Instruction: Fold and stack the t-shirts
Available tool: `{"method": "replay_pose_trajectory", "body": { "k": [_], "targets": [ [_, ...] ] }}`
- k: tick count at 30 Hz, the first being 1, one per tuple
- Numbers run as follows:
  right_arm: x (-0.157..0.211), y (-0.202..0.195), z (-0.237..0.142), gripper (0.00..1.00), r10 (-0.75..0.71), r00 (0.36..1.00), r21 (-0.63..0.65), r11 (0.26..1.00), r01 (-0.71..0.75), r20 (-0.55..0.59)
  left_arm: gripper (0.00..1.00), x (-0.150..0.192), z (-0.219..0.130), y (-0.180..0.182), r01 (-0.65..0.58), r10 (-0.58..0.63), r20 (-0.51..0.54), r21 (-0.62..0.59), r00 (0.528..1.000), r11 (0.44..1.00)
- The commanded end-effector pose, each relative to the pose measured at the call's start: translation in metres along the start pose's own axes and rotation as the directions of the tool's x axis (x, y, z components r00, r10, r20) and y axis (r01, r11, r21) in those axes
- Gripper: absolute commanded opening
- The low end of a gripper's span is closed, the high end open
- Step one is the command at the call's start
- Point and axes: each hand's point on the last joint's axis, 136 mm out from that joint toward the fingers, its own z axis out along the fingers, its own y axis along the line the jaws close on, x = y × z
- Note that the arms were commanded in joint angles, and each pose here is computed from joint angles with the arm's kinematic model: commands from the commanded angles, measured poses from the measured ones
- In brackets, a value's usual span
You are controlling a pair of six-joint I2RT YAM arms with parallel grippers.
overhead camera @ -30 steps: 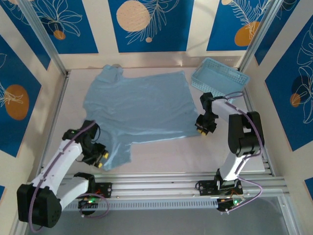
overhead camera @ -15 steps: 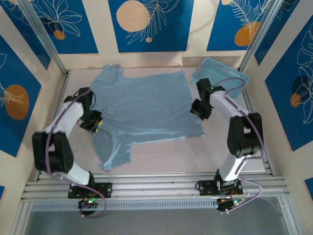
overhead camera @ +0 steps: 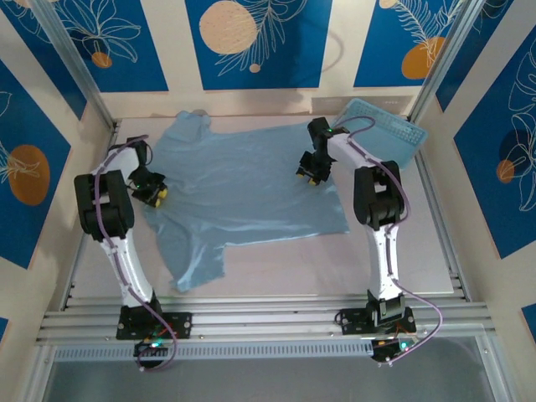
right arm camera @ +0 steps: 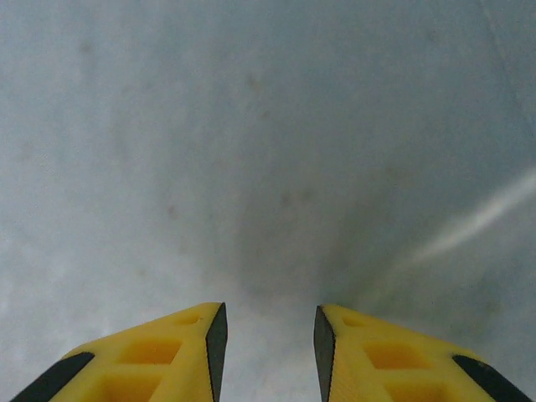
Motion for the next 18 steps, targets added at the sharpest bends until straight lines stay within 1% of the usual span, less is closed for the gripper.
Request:
{"method": "replay_pose_trajectory", "body": {
  "k": [1, 3, 6, 9, 12, 14, 15, 16, 17, 18],
  "targets": [
    [0.016, -0.006, 0.011, 0.36, 0.062, 0.992, 0.051, 0.997, -0.057, -0.108, 0.32, -0.015, 0.03, 0.006, -0.049, 0.047, -0.044, -0.053, 0.998, 0.997],
    [0.012, -0.004, 0.017, 0.36, 0.072, 0.99, 0.055, 0.996, -0.066, -0.122, 0.33, -0.025, 0.031, -0.005, -0.074, 0.073, -0.043, -0.035, 0.996, 0.997],
    [0.004, 0.002, 0.026, 0.36, 0.074, 0.987, 0.037, 0.997, -0.069, -0.143, 0.36, -0.037, 0.03, -0.028, -0.123, 0.124, -0.039, 0.023, 0.992, 0.992],
    [-0.006, 0.01, 0.029, 0.37, 0.053, 0.987, 0.004, 0.999, -0.052, -0.152, 0.46, -0.052, 0.019, -0.044, -0.185, 0.185, 0.016, 0.054, 0.983, 0.981],
    [-0.014, 0.024, 0.022, 0.39, 0.013, 0.987, -0.072, 0.997, -0.025, -0.16, 0.58, -0.063, -0.011, -0.05, -0.243, 0.235, 0.119, 0.059, 0.965, 0.968],
    [-0.017, 0.036, 0.004, 0.42, -0.037, 0.992, -0.114, 0.993, 0.023, -0.125, 0.65, -0.063, -0.039, -0.044, -0.257, 0.245, 0.177, 0.048, 0.953, 0.965],
    [-0.017, 0.043, -0.008, 0.44, -0.063, 0.993, -0.132, 0.99, 0.049, -0.099, 0.67, -0.059, -0.055, -0.037, -0.262, 0.25, 0.21, 0.032, 0.945, 0.964],
    [-0.015, 0.048, -0.022, 0.46, -0.078, 0.994, -0.152, 0.986, 0.066, -0.076, 0.69, -0.052, -0.069, -0.025, -0.26, 0.252, 0.233, 0.004, 0.939, 0.965],
    [-0.013, 0.052, -0.035, 0.48, -0.086, 0.995, -0.165, 0.983, 0.075, -0.057, 0.69, -0.045, -0.079, -0.012, -0.251, 0.249, 0.239, -0.023, 0.938, 0.968],
    [-0.009, 0.055, -0.05, 0.49, -0.093, 0.995, -0.179, 0.98, 0.086, -0.034, 0.69, -0.031, -0.087, 0.007, -0.236, 0.242, 0.223, -0.057, 0.944, 0.97]
  ]
}}
